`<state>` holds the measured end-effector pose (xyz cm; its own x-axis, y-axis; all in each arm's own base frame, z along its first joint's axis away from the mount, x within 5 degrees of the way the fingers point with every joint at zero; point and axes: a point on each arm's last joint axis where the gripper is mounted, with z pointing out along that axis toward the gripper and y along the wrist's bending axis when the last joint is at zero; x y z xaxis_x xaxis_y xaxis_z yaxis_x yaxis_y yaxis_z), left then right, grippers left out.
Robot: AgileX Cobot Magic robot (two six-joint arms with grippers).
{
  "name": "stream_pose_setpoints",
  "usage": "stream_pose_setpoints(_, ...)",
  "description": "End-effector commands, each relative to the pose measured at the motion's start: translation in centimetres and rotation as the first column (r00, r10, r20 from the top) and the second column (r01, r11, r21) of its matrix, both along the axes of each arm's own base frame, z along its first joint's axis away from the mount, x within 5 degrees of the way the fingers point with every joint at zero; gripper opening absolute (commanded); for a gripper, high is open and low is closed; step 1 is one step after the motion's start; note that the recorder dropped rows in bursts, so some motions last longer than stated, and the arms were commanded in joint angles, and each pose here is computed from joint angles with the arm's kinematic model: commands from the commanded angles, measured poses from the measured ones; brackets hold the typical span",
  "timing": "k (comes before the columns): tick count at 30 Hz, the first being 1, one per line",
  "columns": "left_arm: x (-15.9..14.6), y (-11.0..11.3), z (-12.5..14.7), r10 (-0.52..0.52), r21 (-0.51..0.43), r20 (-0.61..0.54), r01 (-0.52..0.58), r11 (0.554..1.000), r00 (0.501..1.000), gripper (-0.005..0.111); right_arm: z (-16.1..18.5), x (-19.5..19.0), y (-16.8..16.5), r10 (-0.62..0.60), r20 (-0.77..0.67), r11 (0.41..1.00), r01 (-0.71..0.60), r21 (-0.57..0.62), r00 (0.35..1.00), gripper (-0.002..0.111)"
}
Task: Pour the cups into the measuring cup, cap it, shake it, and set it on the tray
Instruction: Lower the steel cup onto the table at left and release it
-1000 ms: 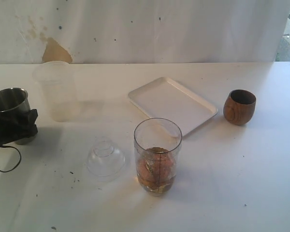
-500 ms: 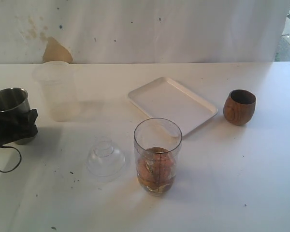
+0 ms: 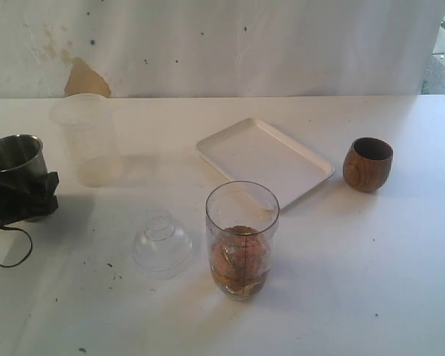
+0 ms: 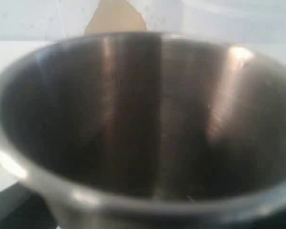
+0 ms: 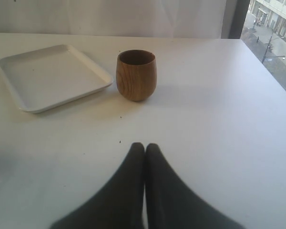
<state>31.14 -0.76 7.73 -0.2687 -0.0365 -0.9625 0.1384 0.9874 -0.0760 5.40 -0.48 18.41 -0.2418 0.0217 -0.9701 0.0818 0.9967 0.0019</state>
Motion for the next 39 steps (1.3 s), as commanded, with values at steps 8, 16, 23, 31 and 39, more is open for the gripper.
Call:
stream_pose_setpoints(8, -1.0, 0.2, -0.7, 0.013, 0.016, -0.052, -0.012, 1.0, 0.999, 0.094, 0.0, 0.0, 0.0, 0.004, 0.011, 1.0, -0.004, -0.001, 1.0, 0.0)
stream_pose_setpoints(16, -3.5, 0.8, -1.4, 0.082, 0.05, -0.102, -0.077, 0.996, 0.991, 0.094, 0.0, 0.0, 0.0, 0.004, 0.011, 1.0, -0.004, -0.001, 1.0, 0.0)
stream_pose_setpoints(23, -4.9, 0.9, -0.5, 0.099, 0.068, -0.102, -0.092, 0.993, 0.99, 0.094, 0.0, 0.0, 0.0, 0.004, 0.011, 1.0, -0.004, -0.001, 1.0, 0.0)
stream_pose_setpoints(31, -7.5, -0.5, 2.0, -0.042, 0.02, -0.073, 0.044, 0.999, 0.996, 0.094, 0.0, 0.0, 0.0, 0.004, 0.011, 1.0, -0.004, -0.001, 1.0, 0.0)
stream_pose_setpoints(39, -9.5, -0.9, 7.9, -0.053, -0.076, -0.01, 0.052, 0.996, 0.999, 0.094, 0.0, 0.0, 0.0, 0.004, 0.011, 1.0, -0.004, -0.001, 1.0, 0.0)
